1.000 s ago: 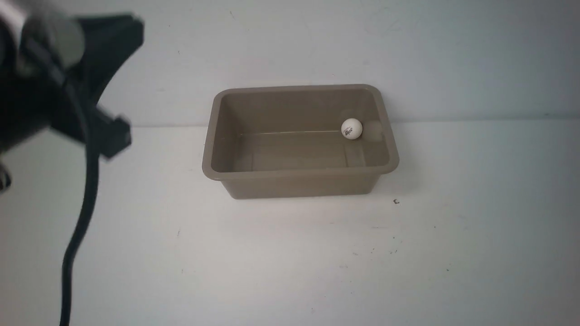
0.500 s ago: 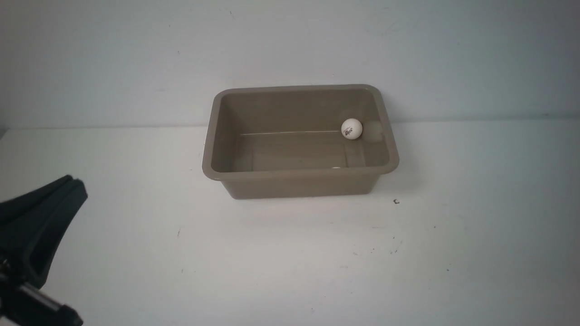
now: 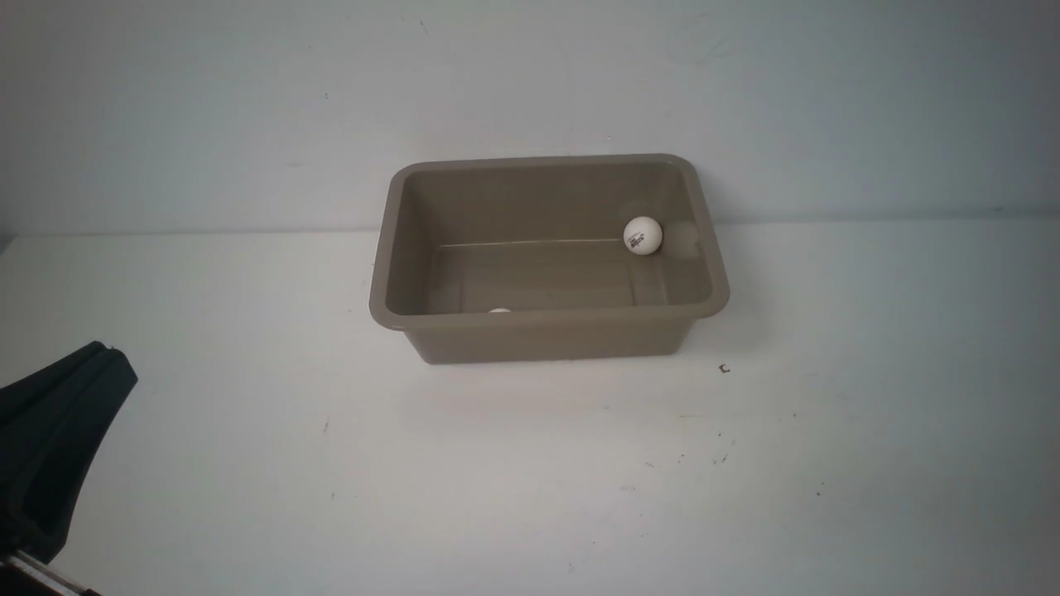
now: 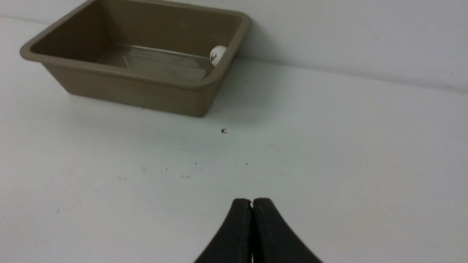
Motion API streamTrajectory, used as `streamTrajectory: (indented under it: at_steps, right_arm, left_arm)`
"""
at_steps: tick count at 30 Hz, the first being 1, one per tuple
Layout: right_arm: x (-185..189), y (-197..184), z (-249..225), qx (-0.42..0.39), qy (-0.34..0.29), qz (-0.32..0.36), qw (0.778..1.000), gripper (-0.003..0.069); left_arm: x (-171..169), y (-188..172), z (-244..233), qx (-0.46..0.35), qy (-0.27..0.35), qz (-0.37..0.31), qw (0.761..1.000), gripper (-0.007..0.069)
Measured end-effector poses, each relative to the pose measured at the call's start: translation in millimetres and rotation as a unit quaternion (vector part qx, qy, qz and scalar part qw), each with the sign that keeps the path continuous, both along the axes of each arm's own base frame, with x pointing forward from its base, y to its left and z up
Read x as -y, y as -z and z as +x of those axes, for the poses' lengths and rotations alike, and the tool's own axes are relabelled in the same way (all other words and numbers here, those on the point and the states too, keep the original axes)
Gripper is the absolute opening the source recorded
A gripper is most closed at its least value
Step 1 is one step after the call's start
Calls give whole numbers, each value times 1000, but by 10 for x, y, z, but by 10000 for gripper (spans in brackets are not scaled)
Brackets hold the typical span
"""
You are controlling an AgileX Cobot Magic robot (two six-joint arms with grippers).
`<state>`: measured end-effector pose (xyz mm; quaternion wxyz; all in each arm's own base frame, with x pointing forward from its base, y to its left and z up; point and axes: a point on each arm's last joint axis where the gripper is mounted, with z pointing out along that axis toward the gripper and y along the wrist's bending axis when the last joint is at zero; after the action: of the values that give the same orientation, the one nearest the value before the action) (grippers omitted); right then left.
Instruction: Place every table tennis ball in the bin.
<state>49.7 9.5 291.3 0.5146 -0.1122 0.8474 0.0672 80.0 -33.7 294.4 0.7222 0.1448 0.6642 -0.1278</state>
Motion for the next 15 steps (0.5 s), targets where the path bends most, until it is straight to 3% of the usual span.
streamTrajectory:
  at_steps: [10,12,15]
  right_arm:
    - [3,11,-5,-7,1,-2,1000,-18]
    - [4,12,-6,-7,1,-2,1000,-18]
    - [4,12,-6,-7,1,-2,1000,-18]
  left_arm:
    - [-14,-8,-20,9,-6,5,1000,-4]
    - [-68,-27,-86,35,-33,16,999,-4]
    - [-241,40,-269,79,-140,27,987,-4]
